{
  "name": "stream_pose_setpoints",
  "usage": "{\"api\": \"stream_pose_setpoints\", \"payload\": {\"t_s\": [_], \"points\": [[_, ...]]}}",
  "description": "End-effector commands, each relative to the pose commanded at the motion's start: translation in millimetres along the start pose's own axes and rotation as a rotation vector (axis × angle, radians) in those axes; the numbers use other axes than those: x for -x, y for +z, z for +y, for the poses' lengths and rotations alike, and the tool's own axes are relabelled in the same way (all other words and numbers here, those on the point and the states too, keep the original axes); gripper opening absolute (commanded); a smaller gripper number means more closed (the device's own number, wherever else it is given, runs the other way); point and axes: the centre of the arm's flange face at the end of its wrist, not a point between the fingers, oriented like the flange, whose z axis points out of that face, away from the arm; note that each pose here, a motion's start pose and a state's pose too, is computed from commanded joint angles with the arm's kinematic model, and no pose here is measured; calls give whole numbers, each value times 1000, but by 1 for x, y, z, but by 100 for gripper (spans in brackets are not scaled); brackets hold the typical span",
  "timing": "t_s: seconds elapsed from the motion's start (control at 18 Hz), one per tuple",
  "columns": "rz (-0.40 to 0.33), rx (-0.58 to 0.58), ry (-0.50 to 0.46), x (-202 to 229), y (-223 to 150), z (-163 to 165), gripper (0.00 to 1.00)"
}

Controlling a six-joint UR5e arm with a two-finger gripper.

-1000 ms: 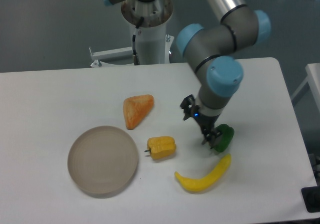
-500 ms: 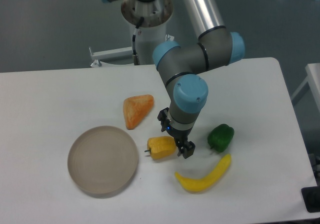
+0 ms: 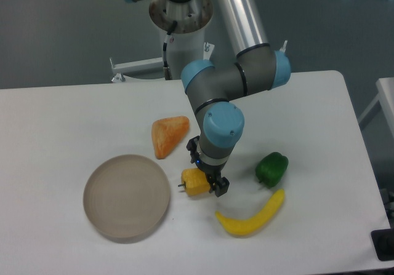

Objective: Pick up the yellow pepper from the table
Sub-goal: 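Close the gripper around the yellow pepper, then lift the yellow pepper and carry it toward the green pepper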

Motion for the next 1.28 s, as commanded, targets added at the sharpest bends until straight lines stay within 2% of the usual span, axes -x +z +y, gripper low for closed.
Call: {"api": "stream_pose_setpoints", "payload": {"t_s": [0.06,0.11,0.17,0.22,0.33,0.39,0.56,0.72,0.83,1.0,1.28], "points": [[1,2,1,1,5,-1,96],[3,4,6,0,6,-4,77],[0,4,5,0,5,-5,53],[-2,3,8,0,3,-5,35],[-13,4,1,1,-6,-5,8],[-18,1,5,2,-10,-5,3],[-39,-1,-28,2,-29,1,4],[-59,2,-55,2,-60,23,4],[-43,16,-89,5,-84,45,3],[2,22,-114,15,-112,62,3],[-17,17,-119,25,-132,75,2]]}}
